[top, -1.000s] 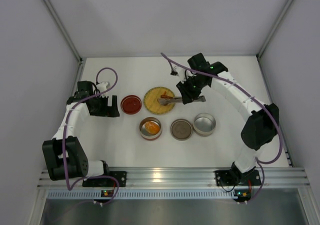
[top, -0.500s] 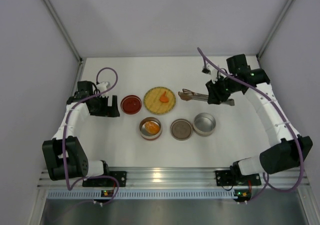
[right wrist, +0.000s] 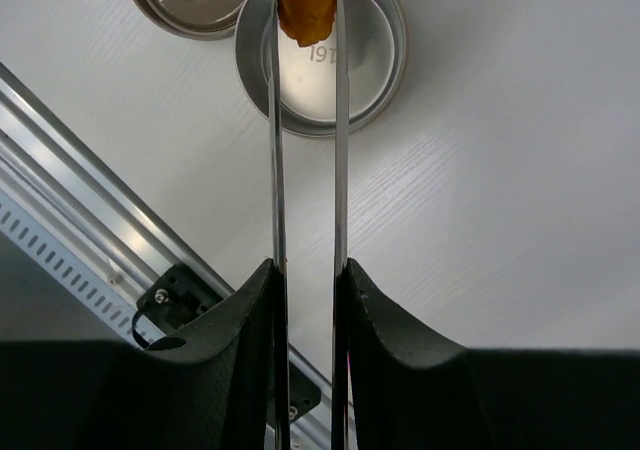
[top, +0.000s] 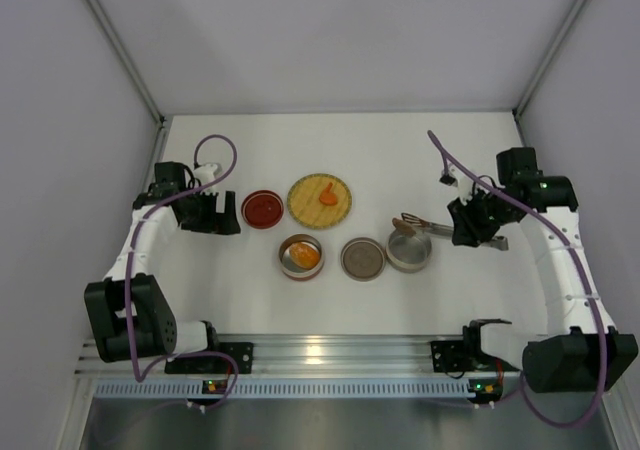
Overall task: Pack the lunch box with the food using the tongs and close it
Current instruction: Place the fake food in the packing box.
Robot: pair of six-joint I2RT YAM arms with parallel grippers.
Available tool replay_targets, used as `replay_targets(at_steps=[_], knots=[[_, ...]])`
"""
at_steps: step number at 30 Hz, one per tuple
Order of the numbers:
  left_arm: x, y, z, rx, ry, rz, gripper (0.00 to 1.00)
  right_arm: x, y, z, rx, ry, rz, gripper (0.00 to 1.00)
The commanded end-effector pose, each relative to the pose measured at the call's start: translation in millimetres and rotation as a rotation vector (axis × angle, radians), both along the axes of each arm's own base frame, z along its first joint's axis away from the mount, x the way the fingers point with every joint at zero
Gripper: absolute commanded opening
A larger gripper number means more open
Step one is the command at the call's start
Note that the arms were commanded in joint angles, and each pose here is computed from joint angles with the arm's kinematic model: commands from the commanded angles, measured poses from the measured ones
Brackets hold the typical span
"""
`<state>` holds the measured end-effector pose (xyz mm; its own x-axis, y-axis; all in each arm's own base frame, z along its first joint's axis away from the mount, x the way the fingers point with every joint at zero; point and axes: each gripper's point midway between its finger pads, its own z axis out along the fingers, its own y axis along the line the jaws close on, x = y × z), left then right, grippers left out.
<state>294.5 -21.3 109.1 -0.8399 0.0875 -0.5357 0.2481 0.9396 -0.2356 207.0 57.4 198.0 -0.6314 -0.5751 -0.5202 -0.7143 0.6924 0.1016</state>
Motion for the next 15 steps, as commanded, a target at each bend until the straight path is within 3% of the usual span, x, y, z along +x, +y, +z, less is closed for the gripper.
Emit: replay_targets(at_steps=[1, 11, 14, 15], knots=[[2.8, -1.3, 16.3, 0.007, -0.070, -0.029, 0.98, -22.4, -10.0, 2.9, -0.005, 0.000, 0.015, 0.04], [-3.1, 2.4, 26.2, 0.044, -0.101, -0.037, 0.98, -25.3, -13.2, -17.4, -0.015, 0.034, -0.010, 0.08], [-4.3, 2.3, 26.6, 0.044, -0.104, -0.037, 0.98, -21.0, -15.2, -17.4, -0.025, 0.033, -0.019, 0.15], [-4.6, 2.5, 26.0, 0.045, -0.101, -0.036, 0.98, -20.7, -16.3, -18.4, -0.031, 0.038, -0.022, 0.22]])
